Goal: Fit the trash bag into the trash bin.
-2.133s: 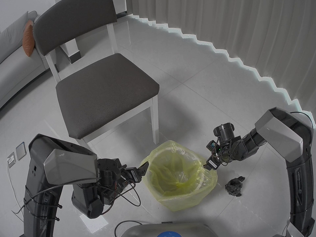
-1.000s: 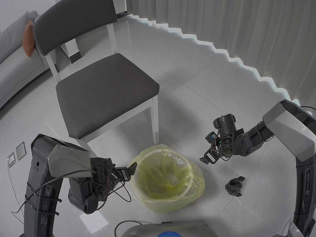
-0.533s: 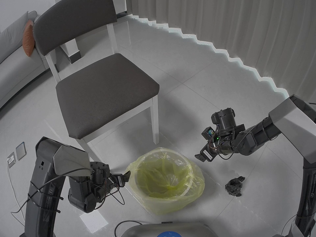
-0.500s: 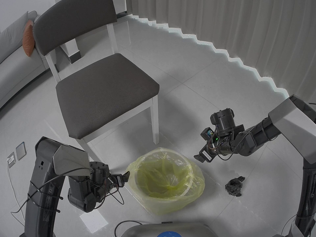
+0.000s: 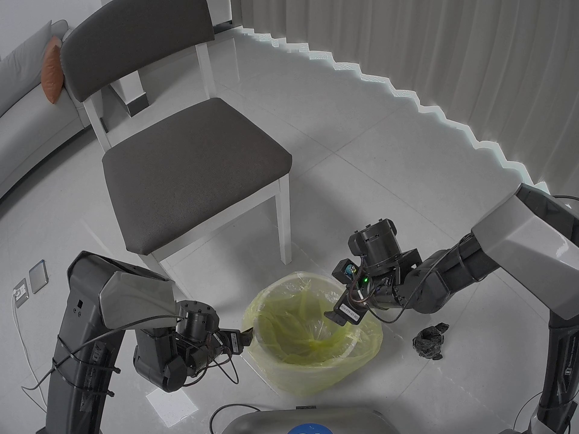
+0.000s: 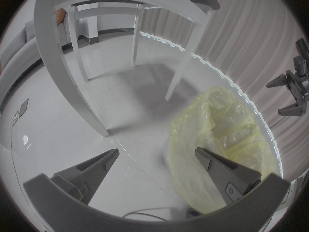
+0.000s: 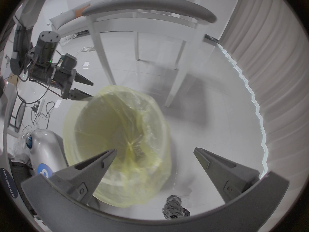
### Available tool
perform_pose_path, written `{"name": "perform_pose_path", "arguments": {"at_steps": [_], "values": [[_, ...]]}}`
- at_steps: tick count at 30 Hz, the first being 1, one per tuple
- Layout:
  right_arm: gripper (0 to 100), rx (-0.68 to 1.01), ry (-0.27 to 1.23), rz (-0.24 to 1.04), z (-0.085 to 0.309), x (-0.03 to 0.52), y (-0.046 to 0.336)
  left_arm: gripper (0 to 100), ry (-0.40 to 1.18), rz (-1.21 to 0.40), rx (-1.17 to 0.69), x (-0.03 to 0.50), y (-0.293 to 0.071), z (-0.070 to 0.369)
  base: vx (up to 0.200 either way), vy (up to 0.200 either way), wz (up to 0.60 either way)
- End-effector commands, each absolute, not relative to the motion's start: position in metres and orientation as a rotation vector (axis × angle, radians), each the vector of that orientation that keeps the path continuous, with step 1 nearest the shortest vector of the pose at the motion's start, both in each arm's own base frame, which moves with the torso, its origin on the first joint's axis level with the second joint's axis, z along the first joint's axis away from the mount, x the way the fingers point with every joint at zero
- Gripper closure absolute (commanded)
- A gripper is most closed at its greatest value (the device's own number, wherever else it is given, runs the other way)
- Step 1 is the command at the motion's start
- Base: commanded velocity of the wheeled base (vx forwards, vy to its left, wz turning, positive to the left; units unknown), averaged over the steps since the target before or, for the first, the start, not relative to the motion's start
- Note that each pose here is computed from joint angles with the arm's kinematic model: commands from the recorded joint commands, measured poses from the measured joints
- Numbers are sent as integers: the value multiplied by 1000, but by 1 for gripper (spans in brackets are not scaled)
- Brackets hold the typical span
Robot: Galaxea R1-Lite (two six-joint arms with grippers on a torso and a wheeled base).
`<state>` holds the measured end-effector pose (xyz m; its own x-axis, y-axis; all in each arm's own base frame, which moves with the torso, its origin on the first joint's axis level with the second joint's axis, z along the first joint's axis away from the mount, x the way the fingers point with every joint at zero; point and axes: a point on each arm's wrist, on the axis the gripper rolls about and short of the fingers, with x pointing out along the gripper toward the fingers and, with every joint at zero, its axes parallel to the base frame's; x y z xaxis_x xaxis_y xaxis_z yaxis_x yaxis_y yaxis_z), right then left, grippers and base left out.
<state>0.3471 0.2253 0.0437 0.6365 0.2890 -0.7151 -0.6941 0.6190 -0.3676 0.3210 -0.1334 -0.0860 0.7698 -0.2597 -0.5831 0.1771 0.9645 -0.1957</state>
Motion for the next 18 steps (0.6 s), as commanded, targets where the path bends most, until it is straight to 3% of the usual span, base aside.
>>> {"name": "perform_pose_path", "arguments": {"at_steps": [1,18], "values": [[0,-708,673,654,32,338,239,0,639,-247,-136,322,-140,-80,0,0,0],[0,-798,751,784,-18,305,281,0,623,-210,-127,322,-136,-80,0,0,0]]}}
